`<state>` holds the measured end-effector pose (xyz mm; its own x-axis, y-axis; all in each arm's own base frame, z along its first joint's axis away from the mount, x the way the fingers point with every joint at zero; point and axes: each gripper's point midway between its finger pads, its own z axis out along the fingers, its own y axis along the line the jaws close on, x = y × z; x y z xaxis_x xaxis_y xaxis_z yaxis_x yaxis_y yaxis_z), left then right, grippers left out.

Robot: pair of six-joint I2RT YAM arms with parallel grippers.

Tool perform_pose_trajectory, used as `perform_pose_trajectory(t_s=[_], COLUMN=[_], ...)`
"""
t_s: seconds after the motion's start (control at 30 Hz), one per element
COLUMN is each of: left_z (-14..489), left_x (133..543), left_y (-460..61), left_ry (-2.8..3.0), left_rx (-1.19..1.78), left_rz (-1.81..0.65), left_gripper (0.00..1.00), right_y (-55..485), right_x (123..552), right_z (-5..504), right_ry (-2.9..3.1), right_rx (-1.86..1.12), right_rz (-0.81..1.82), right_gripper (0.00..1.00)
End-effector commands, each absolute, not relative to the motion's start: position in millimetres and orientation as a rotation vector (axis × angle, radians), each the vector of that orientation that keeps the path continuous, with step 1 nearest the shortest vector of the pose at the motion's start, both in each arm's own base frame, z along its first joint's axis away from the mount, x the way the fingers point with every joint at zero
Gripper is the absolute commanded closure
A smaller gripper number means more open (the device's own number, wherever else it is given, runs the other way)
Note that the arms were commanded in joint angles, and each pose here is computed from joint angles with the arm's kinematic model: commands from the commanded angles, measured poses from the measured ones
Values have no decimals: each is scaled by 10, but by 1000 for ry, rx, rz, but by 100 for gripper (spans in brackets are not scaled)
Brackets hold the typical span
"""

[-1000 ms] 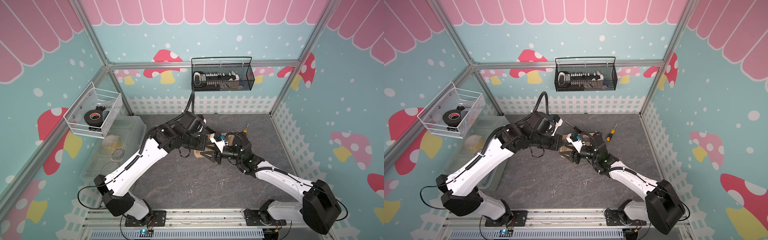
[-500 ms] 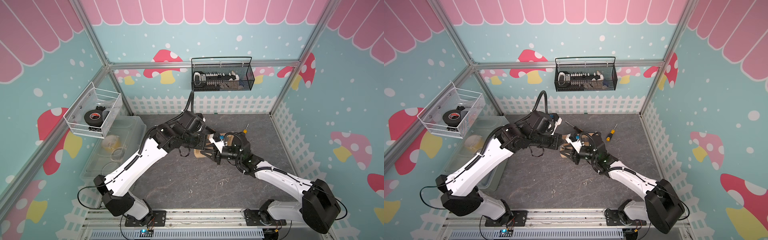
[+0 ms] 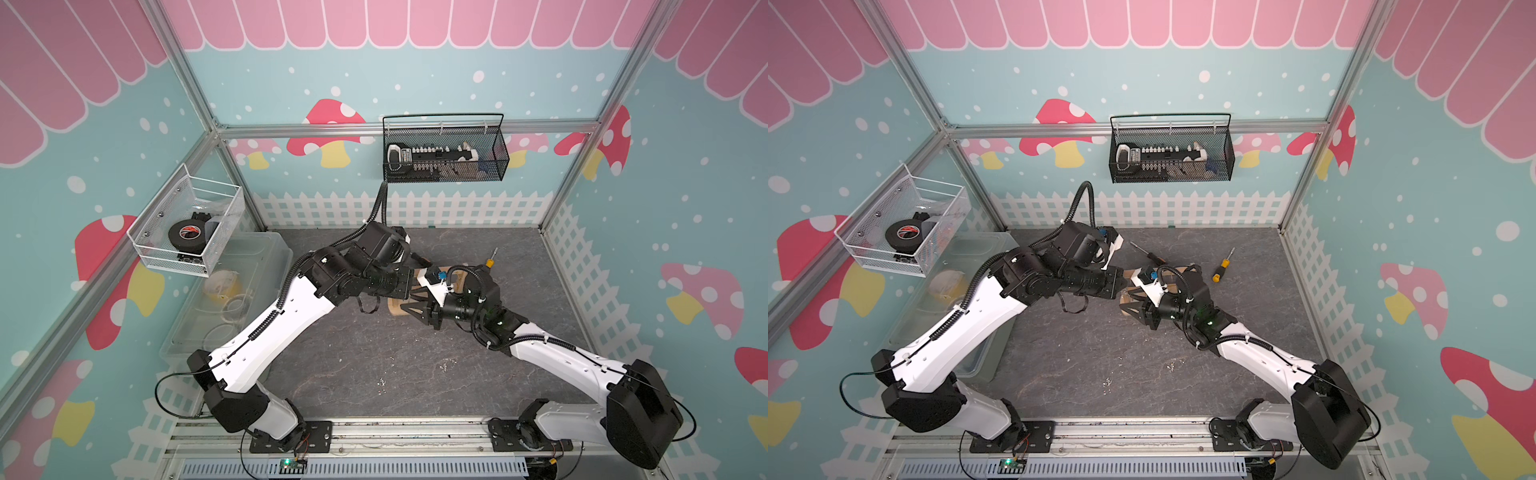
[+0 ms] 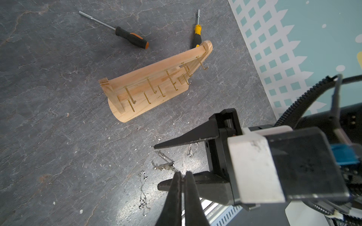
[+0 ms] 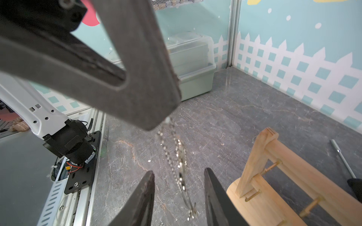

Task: Hang the necklace on the jewelry display stand
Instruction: Pick up the necklace from the center of the board.

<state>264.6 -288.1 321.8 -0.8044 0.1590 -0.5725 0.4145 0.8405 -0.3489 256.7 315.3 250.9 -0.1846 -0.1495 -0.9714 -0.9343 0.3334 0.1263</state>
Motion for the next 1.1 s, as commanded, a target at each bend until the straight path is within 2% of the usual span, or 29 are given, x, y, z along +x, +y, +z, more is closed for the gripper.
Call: perform_pose_trajectory(t_s=[0.0,0.13,0.27,0.67,0.9,1.07], left_z=[3190,3166,3163,3160,3143,3143], left_x=[2627,2621,2623,2641,2642,2651], left_y=[-2776,-2779,-2789,-2760,-2797,-2772], left_ry=[2488,2496,2496,2496,2502,2499], left_rx=[420,421,423,411,420,416], left_rz=[-597,-598,-602,-593,-607,-597], left_gripper=[99,99,100,100,100,100], right_y=[3128,3100,3116,3143,3188,3197], right_x=[2570,2596,2581,2572,2565,2574], right_z=[2649,2685,2725,2675,2696,2674], right_ry=[1559,1552,1536,1547,1538,1542], right_rx=[-1020,-997,-1001,-1010,-1017,-1022], right_rz=[926,905,920,942,972,971], right_gripper=[55,54,66,81,82,94])
